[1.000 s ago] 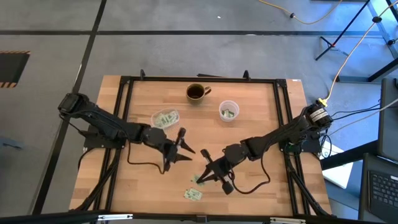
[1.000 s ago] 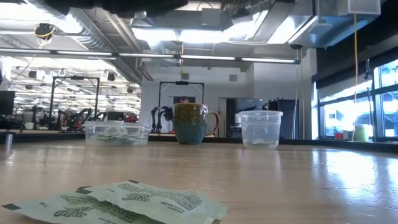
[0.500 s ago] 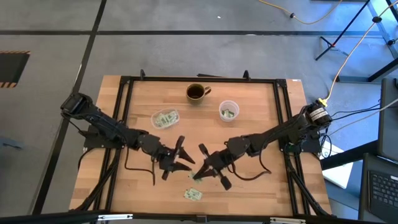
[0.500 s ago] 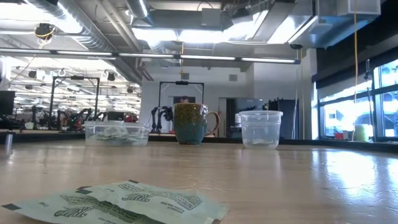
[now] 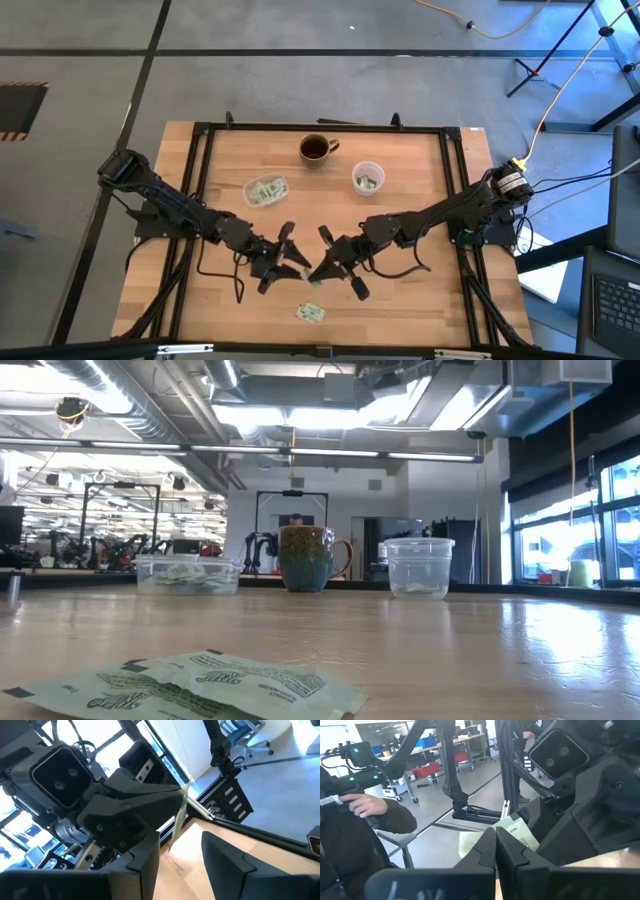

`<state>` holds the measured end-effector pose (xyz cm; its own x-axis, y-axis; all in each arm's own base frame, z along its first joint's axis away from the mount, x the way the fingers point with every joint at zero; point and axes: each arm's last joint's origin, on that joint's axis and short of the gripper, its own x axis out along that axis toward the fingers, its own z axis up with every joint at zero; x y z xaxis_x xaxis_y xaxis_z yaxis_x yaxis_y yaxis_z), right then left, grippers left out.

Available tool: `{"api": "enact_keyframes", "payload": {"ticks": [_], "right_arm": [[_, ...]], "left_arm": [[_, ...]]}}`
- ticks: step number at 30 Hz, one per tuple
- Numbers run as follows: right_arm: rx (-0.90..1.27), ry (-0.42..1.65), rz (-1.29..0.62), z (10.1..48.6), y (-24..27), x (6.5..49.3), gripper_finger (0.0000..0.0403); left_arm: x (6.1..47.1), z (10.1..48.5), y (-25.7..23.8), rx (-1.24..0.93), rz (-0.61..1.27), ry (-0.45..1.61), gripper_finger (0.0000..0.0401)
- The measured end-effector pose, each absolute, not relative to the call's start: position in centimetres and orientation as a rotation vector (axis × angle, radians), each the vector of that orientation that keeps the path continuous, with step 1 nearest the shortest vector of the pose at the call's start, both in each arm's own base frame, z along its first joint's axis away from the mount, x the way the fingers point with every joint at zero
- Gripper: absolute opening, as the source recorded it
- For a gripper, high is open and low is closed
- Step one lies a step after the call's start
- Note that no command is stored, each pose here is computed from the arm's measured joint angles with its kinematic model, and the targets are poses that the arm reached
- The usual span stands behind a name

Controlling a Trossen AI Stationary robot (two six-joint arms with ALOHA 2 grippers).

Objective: Pick and place Stevia / Truvia into bins
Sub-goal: Put the light green stevia packet into the left transparent container

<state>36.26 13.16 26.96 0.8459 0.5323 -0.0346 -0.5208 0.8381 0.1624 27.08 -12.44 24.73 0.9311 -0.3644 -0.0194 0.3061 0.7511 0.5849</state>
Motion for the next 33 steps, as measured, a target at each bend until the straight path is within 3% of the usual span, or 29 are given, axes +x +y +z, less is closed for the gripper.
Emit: {"api": "enact_keyframes", "payload": {"ticks": [7, 23, 33], "right_arm": [[0.144, 0.101, 0.555, 26.75, 13.14, 36.26, 0.0], [0.086, 0.1, 0.556, 26.61, 13.14, 36.25, 0.0001], [0.085, 0.099, 0.557, 26.62, 13.13, 36.26, 0.0041]], "left_arm": [[27.06, 24.74, -12.5, 0.614, -0.369, -0.098, 0.012], [27.03, 24.73, -12.57, 0.586, -0.397, -0.1, 0.001], [27.02, 24.73, -12.58, 0.575, -0.4, -0.098, 0.0005]]}}
